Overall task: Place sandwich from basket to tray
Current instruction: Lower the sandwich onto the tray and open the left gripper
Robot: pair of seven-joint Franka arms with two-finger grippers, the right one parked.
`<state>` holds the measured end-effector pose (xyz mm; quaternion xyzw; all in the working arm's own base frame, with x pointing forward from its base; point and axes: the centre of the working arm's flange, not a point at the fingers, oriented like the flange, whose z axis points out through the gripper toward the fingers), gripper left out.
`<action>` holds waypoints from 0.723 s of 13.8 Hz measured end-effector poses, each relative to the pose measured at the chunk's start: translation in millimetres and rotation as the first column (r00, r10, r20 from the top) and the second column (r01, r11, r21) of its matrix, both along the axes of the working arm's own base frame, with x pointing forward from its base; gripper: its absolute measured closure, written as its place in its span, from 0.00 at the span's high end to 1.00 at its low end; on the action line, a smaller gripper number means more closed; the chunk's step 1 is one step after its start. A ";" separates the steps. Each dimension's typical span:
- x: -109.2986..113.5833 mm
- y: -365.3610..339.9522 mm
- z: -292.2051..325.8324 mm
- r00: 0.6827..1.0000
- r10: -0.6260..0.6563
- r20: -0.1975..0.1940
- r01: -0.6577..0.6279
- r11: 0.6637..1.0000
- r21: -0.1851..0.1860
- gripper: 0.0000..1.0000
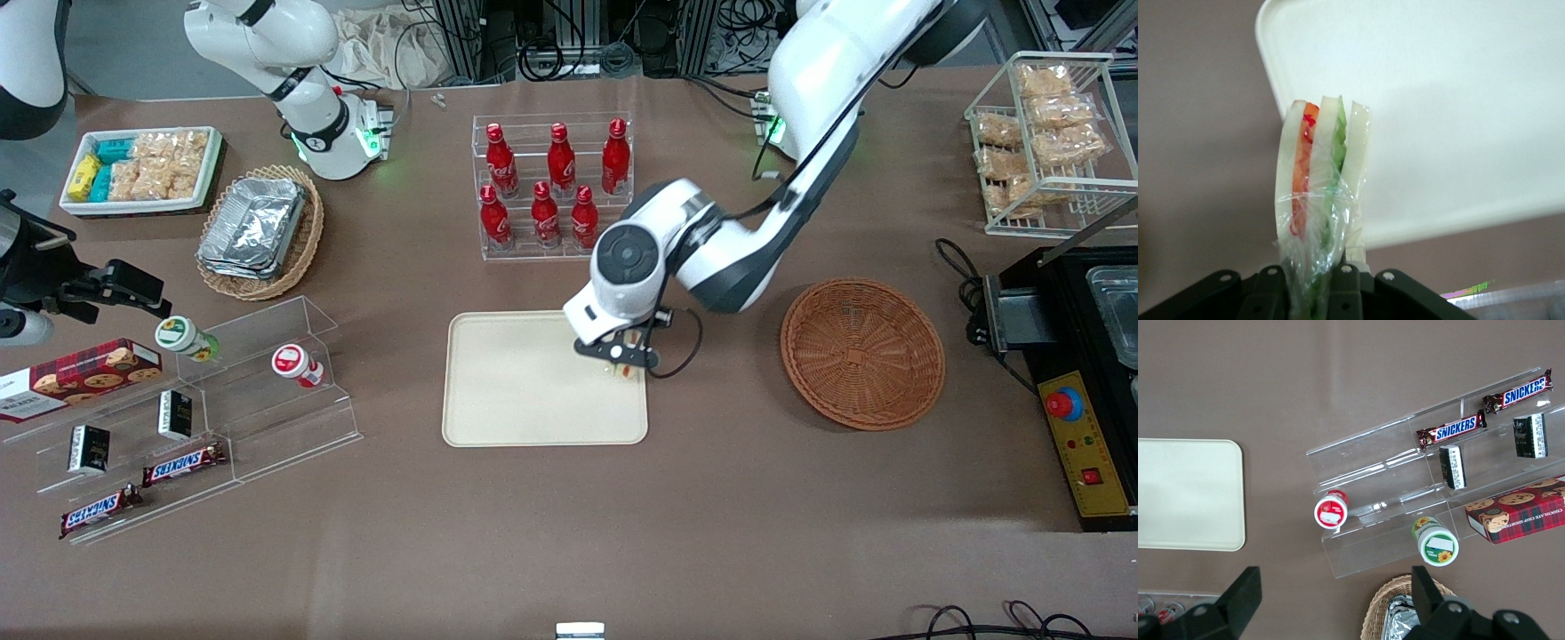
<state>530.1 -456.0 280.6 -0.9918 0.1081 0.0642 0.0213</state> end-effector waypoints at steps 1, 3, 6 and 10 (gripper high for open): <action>4.1 -3.8 -22.8 1.000 0.011 0.010 -0.011 1.000 0.000 0.19; 7.7 -4.2 -52.7 0.999 0.034 -0.006 -0.033 0.999 0.001 0.19; 13.3 -3.6 -58.5 0.993 0.121 -0.005 -0.121 0.993 0.005 0.19; 14.4 -3.9 -59.2 0.969 0.249 0.007 -0.249 0.968 0.015 0.56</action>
